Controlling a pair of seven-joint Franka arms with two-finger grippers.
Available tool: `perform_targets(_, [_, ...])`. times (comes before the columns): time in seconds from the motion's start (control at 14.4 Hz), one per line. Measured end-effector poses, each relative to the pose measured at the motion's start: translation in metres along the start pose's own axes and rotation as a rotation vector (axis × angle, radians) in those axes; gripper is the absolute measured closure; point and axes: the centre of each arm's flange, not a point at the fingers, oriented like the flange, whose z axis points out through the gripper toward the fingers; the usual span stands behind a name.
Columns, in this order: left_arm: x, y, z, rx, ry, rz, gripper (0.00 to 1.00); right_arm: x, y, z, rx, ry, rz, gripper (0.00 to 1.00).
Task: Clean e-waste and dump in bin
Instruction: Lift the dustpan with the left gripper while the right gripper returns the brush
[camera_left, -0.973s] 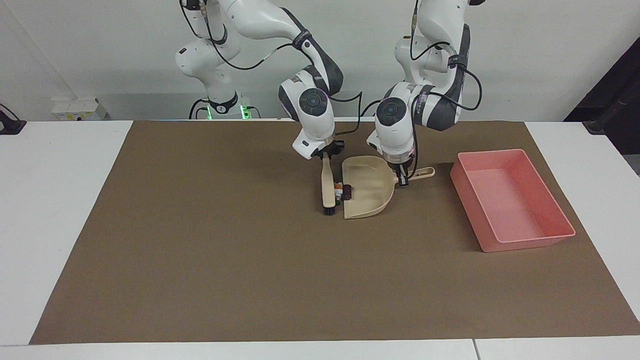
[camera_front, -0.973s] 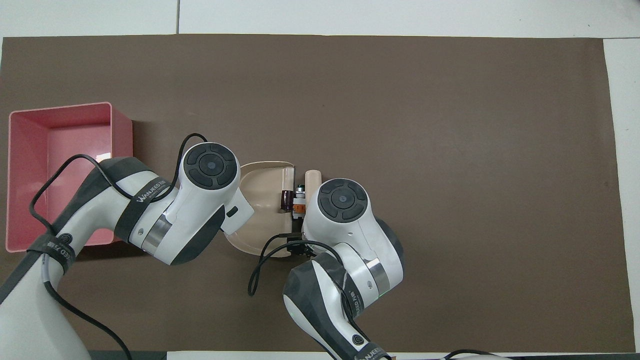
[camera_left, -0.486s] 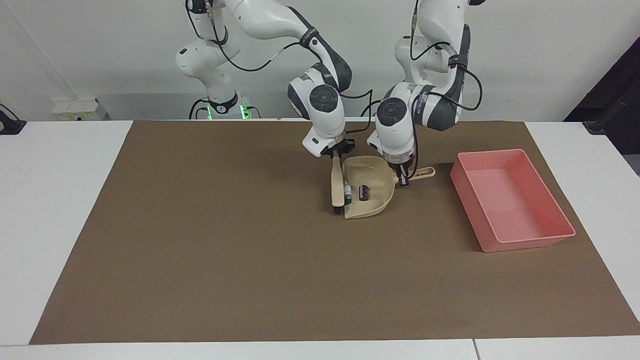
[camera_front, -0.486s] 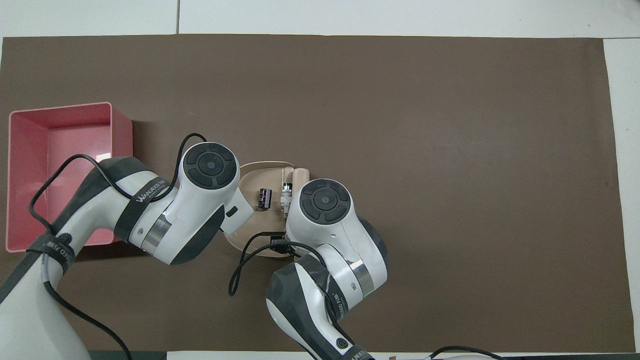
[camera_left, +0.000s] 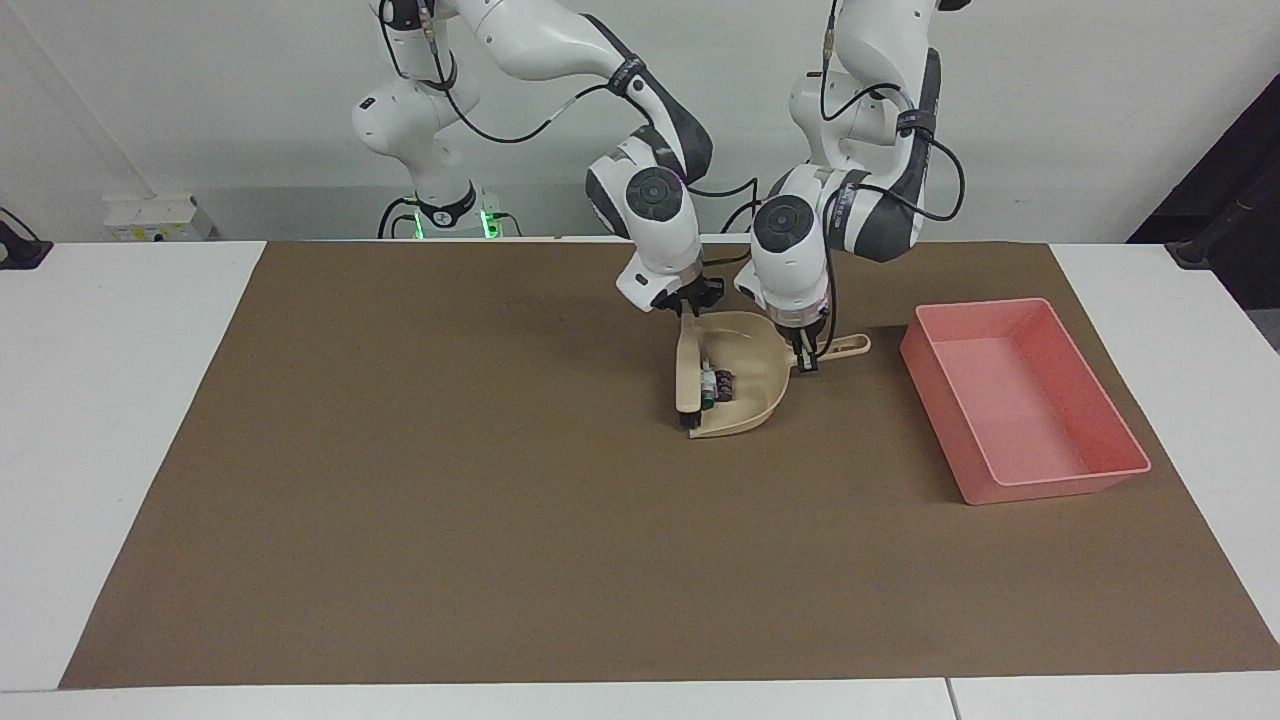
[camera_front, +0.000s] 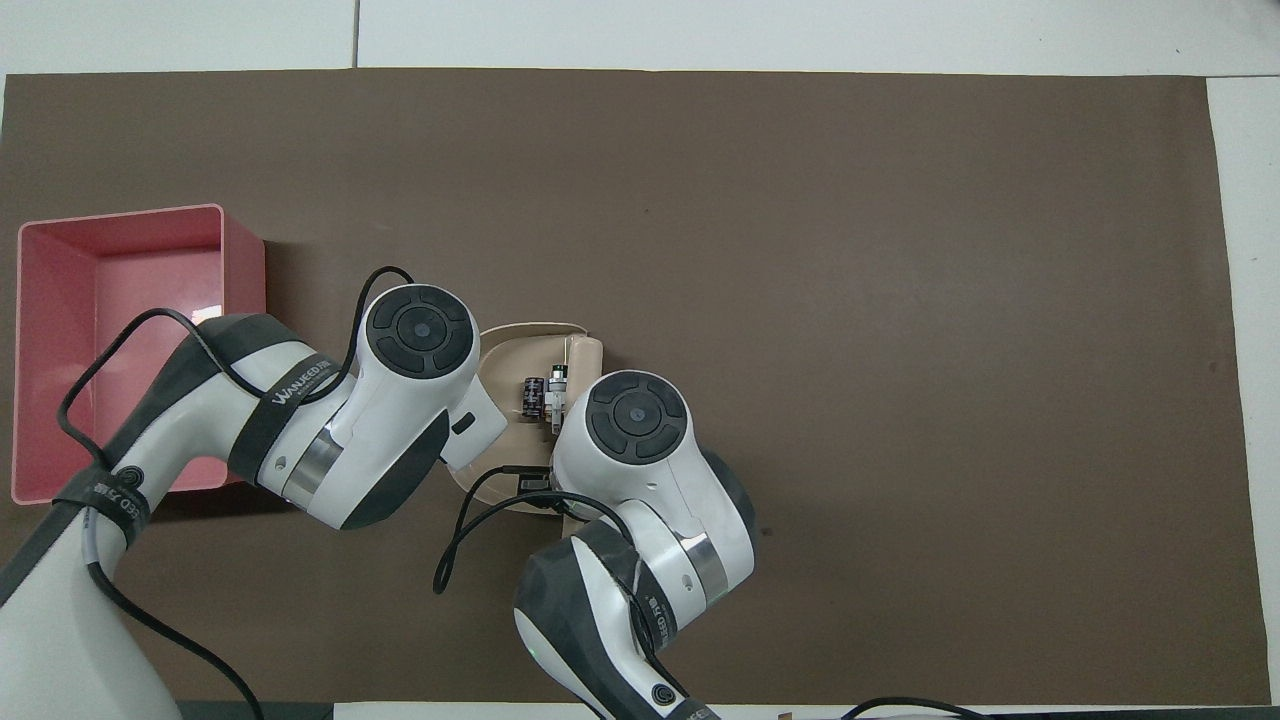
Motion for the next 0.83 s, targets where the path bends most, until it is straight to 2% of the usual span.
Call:
perform_targets(0.35, [-0.001,-0.001,0.000,0.003,0.001,0.010,0.67,-0.001,-0.011,0.003,-0.002,0.001,0.012,0.74])
perform_targets(0.56, [-0.008,-0.006,0.001,0.010,0.010,0.023,0.67,0.002,-0.005,-0.005,-0.038,-0.024,0.012,0.74])
perform_targets(0.83, [-0.019,-0.013,0.004,0.025,0.025,0.022,0.67,0.015,0.033,-0.073,-0.094,-0.035,-0.032,0.74])
